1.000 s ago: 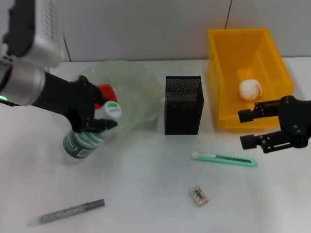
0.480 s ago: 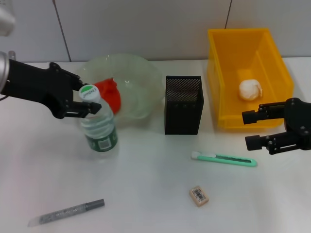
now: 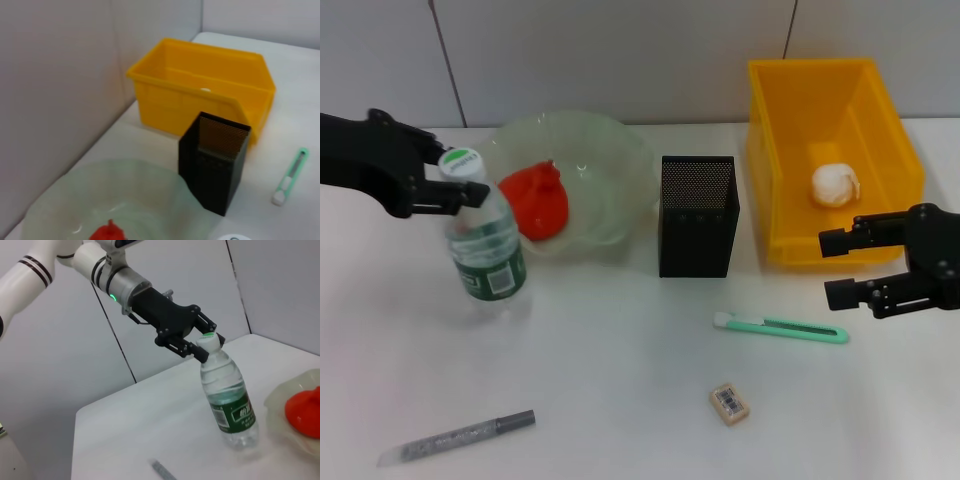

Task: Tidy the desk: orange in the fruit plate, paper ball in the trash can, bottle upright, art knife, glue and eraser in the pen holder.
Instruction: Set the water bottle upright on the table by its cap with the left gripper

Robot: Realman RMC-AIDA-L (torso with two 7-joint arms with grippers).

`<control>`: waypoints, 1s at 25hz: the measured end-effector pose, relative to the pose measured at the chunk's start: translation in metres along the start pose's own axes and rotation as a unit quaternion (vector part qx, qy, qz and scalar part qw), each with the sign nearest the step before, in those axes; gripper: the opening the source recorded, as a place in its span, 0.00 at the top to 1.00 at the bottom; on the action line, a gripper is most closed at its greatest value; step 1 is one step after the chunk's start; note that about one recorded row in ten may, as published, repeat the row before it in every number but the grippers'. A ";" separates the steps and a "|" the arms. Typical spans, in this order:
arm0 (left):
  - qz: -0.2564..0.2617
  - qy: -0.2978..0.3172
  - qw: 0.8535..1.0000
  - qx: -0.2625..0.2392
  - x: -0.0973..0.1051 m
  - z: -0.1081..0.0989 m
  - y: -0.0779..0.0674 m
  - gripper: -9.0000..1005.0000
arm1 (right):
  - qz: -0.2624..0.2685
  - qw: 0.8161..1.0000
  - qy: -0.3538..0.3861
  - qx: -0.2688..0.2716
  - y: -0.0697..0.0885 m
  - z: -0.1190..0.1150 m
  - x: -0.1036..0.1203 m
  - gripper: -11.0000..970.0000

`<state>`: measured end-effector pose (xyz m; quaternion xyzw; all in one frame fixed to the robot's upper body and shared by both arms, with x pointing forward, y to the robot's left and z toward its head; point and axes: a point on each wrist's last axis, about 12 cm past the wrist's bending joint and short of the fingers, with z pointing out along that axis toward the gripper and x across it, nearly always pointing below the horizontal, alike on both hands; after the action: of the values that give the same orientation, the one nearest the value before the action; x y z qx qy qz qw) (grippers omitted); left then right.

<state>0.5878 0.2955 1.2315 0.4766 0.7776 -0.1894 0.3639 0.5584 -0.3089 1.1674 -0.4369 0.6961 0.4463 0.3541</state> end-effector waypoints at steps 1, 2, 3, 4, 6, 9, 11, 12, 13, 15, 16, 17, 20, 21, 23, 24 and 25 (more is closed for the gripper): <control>-0.006 -0.003 1.000 -0.004 0.002 -0.002 0.001 0.55 | 0.000 1.000 0.000 0.000 0.000 0.000 0.000 0.20; -0.011 -0.006 1.000 -0.008 0.004 -0.004 0.002 0.55 | 0.000 1.000 0.000 0.001 0.000 0.000 0.001 0.20; -0.017 -0.009 1.000 -0.012 0.007 -0.007 0.003 0.55 | -0.001 1.000 0.000 0.001 0.000 -0.001 0.001 0.20; -0.025 -0.014 0.999 -0.018 0.010 -0.010 0.004 0.55 | -0.001 1.000 -0.001 0.002 0.001 -0.001 0.002 0.20; -0.035 -0.020 0.999 -0.023 0.014 -0.013 0.006 0.55 | -0.001 1.000 0.001 0.003 0.001 -0.001 0.003 0.20; -0.045 -0.025 0.998 -0.030 0.019 -0.016 0.007 0.55 | -0.004 1.000 0.002 0.003 0.002 0.001 0.006 0.20; -0.050 -0.027 0.998 -0.034 0.021 -0.017 0.007 0.55 | -0.011 1.000 0.002 0.004 0.003 0.002 0.009 0.20; -0.052 -0.028 0.998 -0.035 0.022 -0.017 0.007 0.55 | -0.015 1.000 0.002 0.004 0.003 0.002 0.010 0.20; -0.057 -0.029 0.997 -0.036 0.024 -0.017 0.008 0.55 | -0.020 1.000 0.001 0.005 0.003 0.002 0.011 0.20; -0.064 -0.032 0.997 -0.035 0.024 -0.016 0.008 0.55 | -0.041 0.999 0.000 0.012 0.004 0.005 0.016 0.20; -0.064 -0.032 0.997 -0.035 0.024 -0.016 0.008 0.55 | -0.041 0.999 0.000 0.012 0.004 0.005 0.016 0.20; -0.066 -0.034 0.997 -0.035 0.025 -0.015 0.009 0.55 | -0.047 0.999 0.000 0.018 0.004 0.005 0.017 0.20; -0.071 -0.036 0.996 -0.037 0.025 -0.015 0.009 0.55 | -0.066 0.997 0.005 0.045 0.003 0.009 0.023 0.20; -0.072 -0.036 0.996 -0.038 0.025 -0.015 0.010 0.55 | -0.066 0.997 0.005 0.045 0.003 0.009 0.023 0.20; -0.074 -0.037 0.996 -0.040 0.025 -0.015 0.010 0.55 | -0.071 0.996 0.014 0.050 0.002 0.014 0.026 0.20; -0.076 -0.037 0.996 -0.041 0.026 -0.015 0.010 0.55 | -0.071 0.996 0.017 0.052 0.001 0.015 0.027 0.20; -0.079 -0.038 0.995 -0.042 0.026 -0.014 0.011 0.55 | -0.074 0.995 0.025 0.057 0.000 0.019 0.030 0.20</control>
<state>0.5846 0.3256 1.2223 0.3903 0.8057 -0.2025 0.3969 0.5498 -0.2996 1.1343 -0.4771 0.6948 0.3678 0.3929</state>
